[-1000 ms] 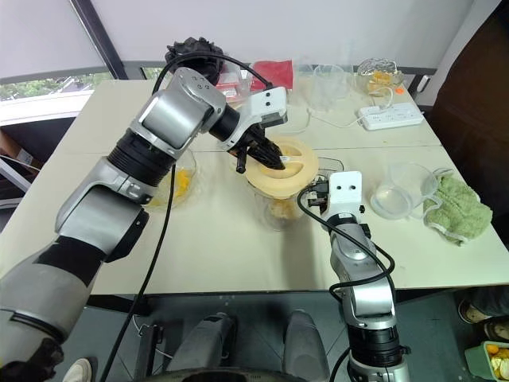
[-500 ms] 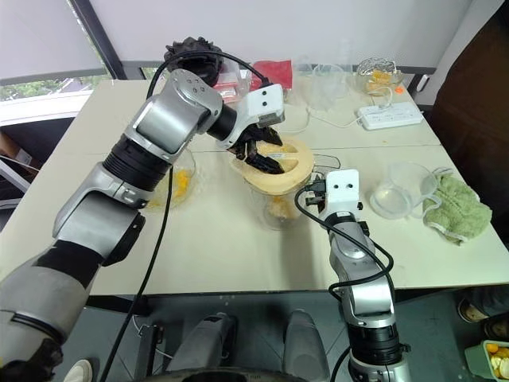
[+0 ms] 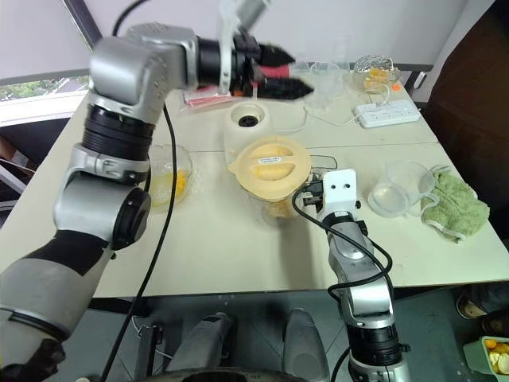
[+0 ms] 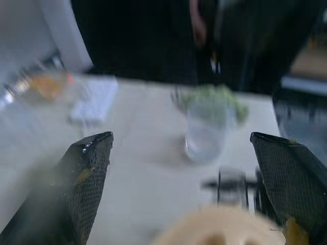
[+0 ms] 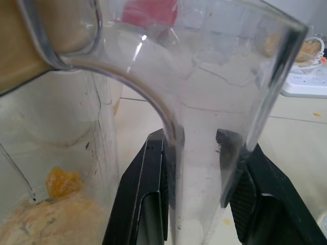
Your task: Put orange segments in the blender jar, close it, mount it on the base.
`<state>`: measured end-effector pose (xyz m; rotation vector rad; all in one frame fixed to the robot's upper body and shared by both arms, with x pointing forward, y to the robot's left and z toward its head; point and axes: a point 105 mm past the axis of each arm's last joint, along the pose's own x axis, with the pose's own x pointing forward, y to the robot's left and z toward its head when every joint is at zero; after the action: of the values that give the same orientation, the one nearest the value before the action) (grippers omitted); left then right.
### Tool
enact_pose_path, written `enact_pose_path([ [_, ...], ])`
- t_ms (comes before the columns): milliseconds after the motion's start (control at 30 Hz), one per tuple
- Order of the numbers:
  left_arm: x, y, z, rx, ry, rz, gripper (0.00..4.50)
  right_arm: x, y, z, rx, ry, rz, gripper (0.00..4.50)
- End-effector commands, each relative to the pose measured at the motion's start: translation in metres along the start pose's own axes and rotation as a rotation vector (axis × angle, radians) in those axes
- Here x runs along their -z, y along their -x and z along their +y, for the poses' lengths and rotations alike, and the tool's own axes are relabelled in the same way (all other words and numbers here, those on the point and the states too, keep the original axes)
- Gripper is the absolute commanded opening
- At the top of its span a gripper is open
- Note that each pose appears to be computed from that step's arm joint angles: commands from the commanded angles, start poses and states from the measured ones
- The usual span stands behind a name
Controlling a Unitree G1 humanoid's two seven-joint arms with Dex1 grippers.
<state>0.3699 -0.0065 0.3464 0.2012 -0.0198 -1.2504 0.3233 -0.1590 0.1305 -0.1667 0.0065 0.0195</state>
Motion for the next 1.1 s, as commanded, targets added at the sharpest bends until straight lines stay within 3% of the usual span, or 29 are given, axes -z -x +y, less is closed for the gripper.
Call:
enact_pose_path([
  [33, 0.010, 0.036, 0.023, -0.124, -0.052, -0.049, 4.48, 0.004, 0.000, -0.012, 0.041, 0.033, 0.019, 0.94],
  [233, 0.080, 0.087, 0.024, -0.256, -0.221, 0.063, 4.48, -0.010, -0.002, -0.023, 0.060, -0.012, -0.026, 0.94],
  [500, 0.143, 0.128, -0.017, -0.406, -0.039, 0.090, 4.48, -0.046, -0.013, -0.050, 0.098, -0.062, -0.090, 0.94],
  [633, 0.151, 0.120, -0.033, -0.438, -0.006, 0.075, 4.48, -0.077, -0.022, -0.065, 0.107, -0.079, -0.123, 0.94],
  [900, 0.167, 0.120, -0.057, -0.468, 0.054, 0.042, 4.48, -0.187, -0.061, -0.087, 0.109, -0.110, -0.204, 0.94],
  [1100, 0.177, 0.127, -0.066, -0.546, 0.058, -0.010, 4.48, -0.247, -0.098, -0.049, 0.022, -0.143, -0.254, 0.94],
])
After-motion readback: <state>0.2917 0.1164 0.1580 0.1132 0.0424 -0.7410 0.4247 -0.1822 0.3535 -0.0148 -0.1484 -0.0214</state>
